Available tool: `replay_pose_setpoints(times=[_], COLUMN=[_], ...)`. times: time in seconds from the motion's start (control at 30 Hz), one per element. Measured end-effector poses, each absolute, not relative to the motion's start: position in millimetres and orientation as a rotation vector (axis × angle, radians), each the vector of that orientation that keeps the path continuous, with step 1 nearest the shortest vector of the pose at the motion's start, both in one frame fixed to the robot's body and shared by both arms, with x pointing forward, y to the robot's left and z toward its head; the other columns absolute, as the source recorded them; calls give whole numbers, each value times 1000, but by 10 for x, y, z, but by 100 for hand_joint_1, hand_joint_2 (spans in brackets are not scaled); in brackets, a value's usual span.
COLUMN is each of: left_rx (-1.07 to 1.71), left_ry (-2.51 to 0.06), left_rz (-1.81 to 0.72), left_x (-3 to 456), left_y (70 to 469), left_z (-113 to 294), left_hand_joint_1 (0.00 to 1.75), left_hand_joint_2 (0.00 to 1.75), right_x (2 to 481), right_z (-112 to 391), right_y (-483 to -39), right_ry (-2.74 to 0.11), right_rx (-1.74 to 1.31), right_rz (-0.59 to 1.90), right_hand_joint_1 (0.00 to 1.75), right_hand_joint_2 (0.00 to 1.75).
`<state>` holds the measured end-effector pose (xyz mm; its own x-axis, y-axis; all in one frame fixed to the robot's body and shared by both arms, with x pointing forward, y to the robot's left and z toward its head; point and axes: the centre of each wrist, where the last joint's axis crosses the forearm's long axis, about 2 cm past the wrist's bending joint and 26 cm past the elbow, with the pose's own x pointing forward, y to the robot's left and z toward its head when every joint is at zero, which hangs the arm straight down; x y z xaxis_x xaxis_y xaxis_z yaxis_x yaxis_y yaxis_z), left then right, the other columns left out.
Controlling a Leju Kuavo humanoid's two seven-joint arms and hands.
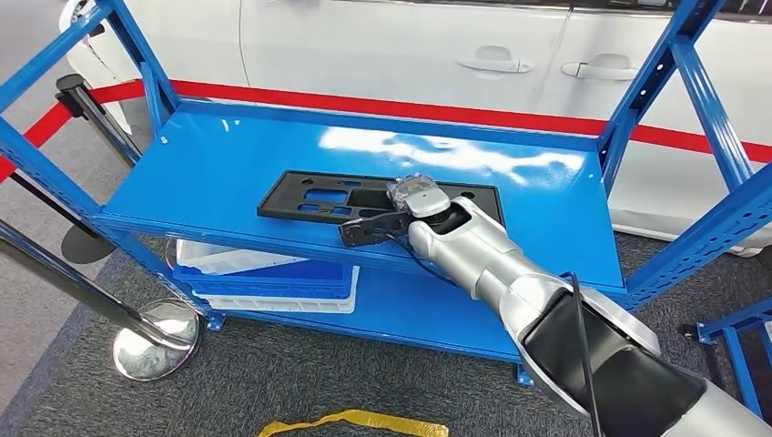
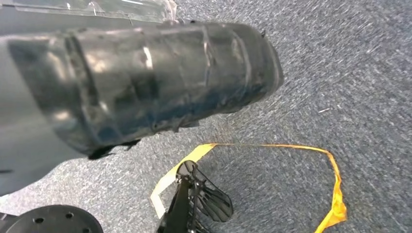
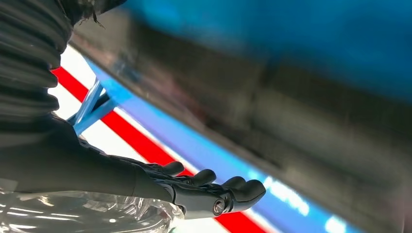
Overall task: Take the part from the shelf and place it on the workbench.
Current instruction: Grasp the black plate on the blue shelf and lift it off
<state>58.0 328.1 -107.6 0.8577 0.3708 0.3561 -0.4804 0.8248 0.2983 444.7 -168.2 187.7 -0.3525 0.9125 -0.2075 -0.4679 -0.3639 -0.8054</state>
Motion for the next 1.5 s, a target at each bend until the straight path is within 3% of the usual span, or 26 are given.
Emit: replay_pose_setpoints(times=[0.87, 1.0, 1.5], left_rx=[399, 403, 403], left_ry=[-287, -284, -297], left_rz=[464, 465, 473], left_x=[589, 580, 573], left_y=[3306, 3324, 3348], left_z=[-1072, -1072, -1072], left_hand_joint_1=[0, 0, 0], left_hand_joint_2=[0, 0, 0], right_x=[4446, 4445, 4485], right_z=[1851, 1855, 1907], right_y=[-1677, -1663, -1692], right_ry=[-759, -751, -896], right_rx=[-797, -781, -855], right_rz=[1864, 1866, 1761], right_hand_joint_1=[3, 171, 175], right_hand_joint_2=[175, 175, 175])
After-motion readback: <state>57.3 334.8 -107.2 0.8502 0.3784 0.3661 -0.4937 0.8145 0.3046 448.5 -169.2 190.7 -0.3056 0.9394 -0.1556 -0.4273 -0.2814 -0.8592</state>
